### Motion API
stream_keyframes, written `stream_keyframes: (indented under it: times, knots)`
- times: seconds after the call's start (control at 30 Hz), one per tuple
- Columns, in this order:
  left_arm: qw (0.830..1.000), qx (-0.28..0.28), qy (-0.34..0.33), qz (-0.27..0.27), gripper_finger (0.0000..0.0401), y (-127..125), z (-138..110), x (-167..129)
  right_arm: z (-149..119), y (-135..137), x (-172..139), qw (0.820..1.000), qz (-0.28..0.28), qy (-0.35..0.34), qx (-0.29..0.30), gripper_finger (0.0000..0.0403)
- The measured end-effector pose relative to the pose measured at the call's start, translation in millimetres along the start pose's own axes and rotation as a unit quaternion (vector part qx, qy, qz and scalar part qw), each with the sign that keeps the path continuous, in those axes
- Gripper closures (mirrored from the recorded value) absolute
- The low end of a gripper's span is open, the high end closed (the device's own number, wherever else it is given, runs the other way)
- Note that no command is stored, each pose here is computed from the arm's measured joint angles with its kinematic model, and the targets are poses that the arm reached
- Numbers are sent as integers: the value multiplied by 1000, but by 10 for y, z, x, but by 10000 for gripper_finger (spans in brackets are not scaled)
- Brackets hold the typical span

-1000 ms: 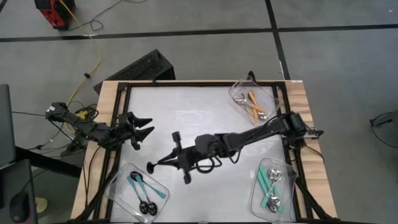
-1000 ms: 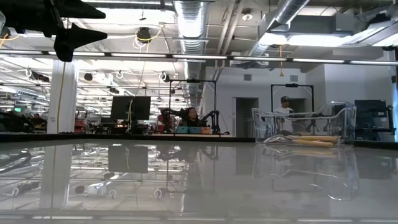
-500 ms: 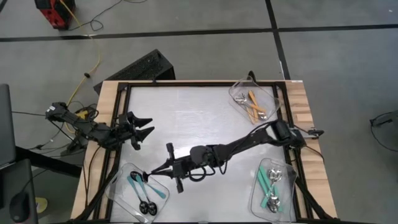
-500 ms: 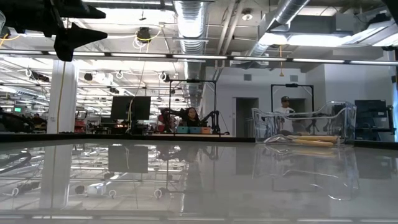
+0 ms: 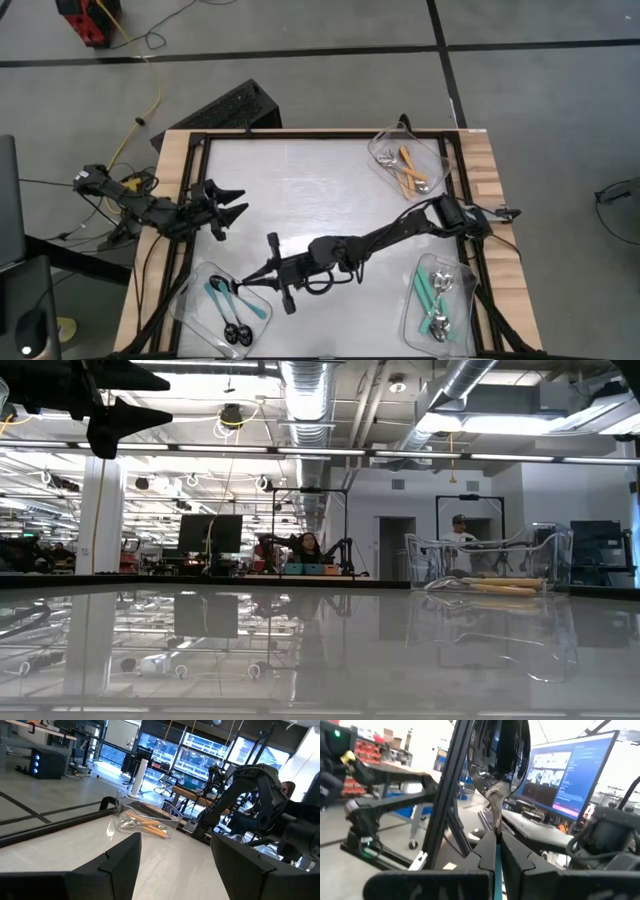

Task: Sort silverware by color (type)
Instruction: Put the blue spoon into the bottom left transparent bin

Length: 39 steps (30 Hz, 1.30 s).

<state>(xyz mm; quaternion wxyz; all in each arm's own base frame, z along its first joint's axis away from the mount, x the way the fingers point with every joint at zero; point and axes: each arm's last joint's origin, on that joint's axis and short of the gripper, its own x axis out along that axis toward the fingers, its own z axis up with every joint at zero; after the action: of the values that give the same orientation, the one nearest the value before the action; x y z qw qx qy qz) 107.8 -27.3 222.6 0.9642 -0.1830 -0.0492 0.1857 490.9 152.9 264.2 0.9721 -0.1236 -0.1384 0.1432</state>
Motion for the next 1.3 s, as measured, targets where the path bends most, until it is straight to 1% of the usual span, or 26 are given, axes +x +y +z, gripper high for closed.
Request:
stream_keyframes:
  times: [0.1,0.23,0.33,0.47,0.53,0.7,0.9,1.0,1.1,1.2,1.3]
  knots:
    - [1000,0,0,1,175,1,0,0,2,3,1,1000,3,0,9,369]
    - [1000,0,0,1,175,0,0,0,-126,57,36,1000,4,-7,18,369]
    - [1000,0,-1,2,175,2,0,0,-235,113,119,1000,5,-13,26,369]
    - [1000,0,-1,3,175,1,0,0,-273,167,211,999,20,-14,26,369]
    - [1000,0,-1,3,175,2,0,1,-269,167,257,999,23,-12,26,369]
    - [1000,0,-1,3,175,2,0,0,-152,128,321,998,52,-26,25,369]
    - [1000,0,-1,3,175,2,0,1,-152,92,326,998,51,-27,26,369]
    - [1000,0,-1,3,175,2,0,1,-158,117,330,998,53,-26,27,369]
    - [1000,-1,-1,2,175,1,1,0,-277,192,356,997,55,-44,39,369]
    - [1000,-1,-1,2,175,2,1,0,-471,267,414,995,67,-50,59,369]
    - [1000,-3,-2,2,175,0,3,0,-515,278,474,993,72,-55,77,369]
